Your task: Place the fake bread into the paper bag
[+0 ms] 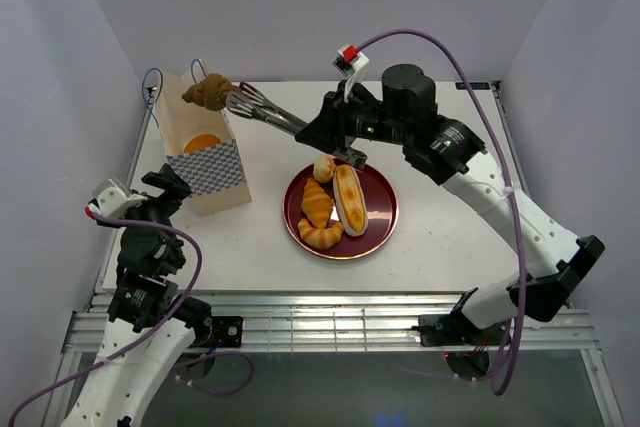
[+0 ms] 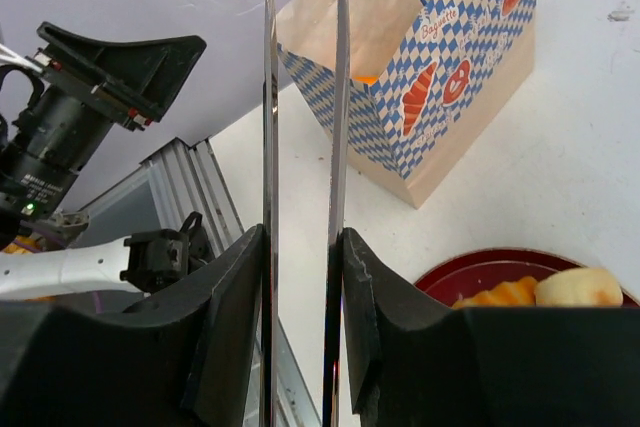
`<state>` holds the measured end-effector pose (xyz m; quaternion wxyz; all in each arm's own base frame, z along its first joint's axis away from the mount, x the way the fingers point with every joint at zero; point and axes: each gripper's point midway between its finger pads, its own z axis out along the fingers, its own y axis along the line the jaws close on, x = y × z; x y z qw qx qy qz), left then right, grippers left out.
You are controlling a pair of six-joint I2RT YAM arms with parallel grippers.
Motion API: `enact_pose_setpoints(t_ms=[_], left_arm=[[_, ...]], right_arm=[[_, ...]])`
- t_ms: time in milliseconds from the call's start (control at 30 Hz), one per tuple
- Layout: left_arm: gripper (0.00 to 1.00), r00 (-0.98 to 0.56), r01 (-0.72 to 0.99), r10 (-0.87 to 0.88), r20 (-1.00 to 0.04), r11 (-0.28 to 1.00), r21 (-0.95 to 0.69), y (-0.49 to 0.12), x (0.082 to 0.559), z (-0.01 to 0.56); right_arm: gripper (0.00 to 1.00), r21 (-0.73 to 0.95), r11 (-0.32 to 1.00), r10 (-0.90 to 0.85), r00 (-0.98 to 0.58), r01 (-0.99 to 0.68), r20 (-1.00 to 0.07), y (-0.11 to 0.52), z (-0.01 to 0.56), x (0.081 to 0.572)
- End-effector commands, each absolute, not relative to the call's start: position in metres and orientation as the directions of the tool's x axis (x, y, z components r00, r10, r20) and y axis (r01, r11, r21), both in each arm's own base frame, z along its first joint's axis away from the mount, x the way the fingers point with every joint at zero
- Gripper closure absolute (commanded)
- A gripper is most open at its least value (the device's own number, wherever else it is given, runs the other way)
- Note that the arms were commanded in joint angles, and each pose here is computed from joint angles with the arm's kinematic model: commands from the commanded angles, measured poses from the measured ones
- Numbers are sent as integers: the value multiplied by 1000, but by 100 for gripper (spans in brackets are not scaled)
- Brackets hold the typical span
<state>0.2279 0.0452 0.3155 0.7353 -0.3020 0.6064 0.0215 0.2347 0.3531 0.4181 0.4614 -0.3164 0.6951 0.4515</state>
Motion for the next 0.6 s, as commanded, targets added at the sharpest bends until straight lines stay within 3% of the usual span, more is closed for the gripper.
enact_pose_setpoints(t_ms=[0, 267, 400, 567], left_arm=[[2, 274, -419, -342, -899, 799, -431, 49, 226, 319], [2, 245, -400, -338, -908, 818, -413, 42, 232, 316], [2, 235, -387, -339, -911, 827, -407, 39, 235, 316], [2, 227, -372, -338, -913, 836, -402, 36, 237, 316]], right_arm=[[77, 282, 305, 51, -281, -909, -958, 376, 451, 245], [74, 312, 303, 15, -322, -901, -947, 412, 422, 277], [58, 332, 291, -6, -349, -897, -937, 421, 409, 281], [53, 341, 290, -15, -360, -894, -933, 423, 404, 282]])
